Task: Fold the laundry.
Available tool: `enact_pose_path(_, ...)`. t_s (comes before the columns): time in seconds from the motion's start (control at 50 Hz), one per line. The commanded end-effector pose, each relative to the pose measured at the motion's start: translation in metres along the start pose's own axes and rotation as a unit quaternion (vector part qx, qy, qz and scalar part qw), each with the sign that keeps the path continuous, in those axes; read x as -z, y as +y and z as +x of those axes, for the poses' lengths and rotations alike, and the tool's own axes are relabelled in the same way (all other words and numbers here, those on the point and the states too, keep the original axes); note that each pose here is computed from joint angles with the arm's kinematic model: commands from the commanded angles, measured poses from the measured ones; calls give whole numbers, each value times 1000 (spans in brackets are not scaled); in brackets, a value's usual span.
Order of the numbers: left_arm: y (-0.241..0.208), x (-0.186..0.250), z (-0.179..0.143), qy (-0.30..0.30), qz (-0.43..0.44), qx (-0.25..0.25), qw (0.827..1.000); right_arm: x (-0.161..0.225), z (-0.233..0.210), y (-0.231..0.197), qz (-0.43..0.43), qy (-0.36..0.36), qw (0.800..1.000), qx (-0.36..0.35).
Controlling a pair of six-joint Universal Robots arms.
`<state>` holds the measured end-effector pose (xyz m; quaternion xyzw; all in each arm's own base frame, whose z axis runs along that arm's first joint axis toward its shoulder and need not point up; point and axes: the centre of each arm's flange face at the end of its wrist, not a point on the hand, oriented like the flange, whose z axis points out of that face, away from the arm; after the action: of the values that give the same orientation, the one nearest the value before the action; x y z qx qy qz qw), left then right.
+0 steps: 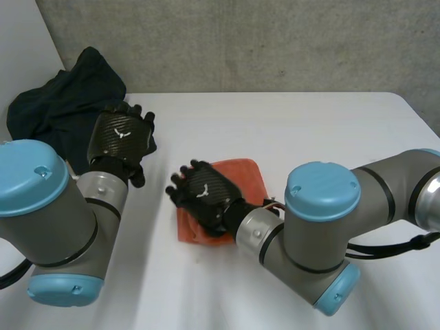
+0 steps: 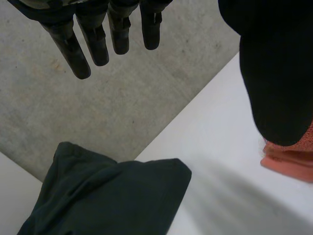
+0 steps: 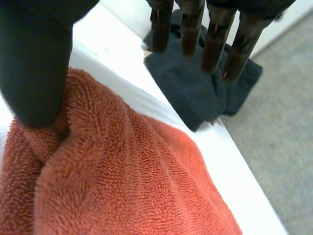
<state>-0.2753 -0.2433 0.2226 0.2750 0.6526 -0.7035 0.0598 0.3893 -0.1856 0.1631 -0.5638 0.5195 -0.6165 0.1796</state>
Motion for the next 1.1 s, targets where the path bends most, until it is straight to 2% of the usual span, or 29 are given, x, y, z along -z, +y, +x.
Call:
enact_pose_path(0.02, -18, -3, 27, 34, 36, 50, 998, 31, 104, 18, -19, 165, 958, -233)
enact_pose_path(0.1, -31, -2, 54, 89, 62, 82, 991, 53, 130, 28, -31, 203, 921, -330)
enact_pose_path(0.16, -32, -4, 74, 134, 71, 102, 983, 63, 139, 37, -56, 215, 907, -359)
enact_pose_path(0.2, -31, -4, 84, 150, 69, 110, 980, 65, 140, 39, -68, 214, 905, -361)
enact_pose_path(0.3, -7, -10, 107, 178, 13, 102, 979, 53, 135, 55, -105, 197, 906, -358)
enact_pose_path(0.36, 7, -10, 110, 182, -30, 89, 979, 47, 132, 63, -119, 189, 907, -356)
enact_pose_path(0.46, 32, -6, 105, 149, -114, 50, 981, 29, 110, 62, -127, 143, 916, -353)
enact_pose_path(0.62, 48, -3, 93, 134, -147, -23, 980, 7, 79, 69, -154, 90, 928, -327)
enact_pose_path(0.72, 55, -6, 87, 132, -153, -51, 978, -1, 73, 77, -165, 78, 935, -306)
enact_pose_path(0.82, 55, -8, 86, 133, -152, -53, 978, -2, 74, 84, -179, 88, 940, -275)
enact_pose_path(0.92, 47, -8, 89, 152, -133, -45, 978, 7, 86, 72, -190, 119, 950, -218)
enact_pose_path(1.06, -12, -9, 60, 161, -39, -10, 986, 31, 91, 50, -159, 153, 950, -222)
enact_pose_path(1.1, -30, -7, 51, 170, -8, 2, 985, 39, 90, 54, -142, 180, 940, -252)
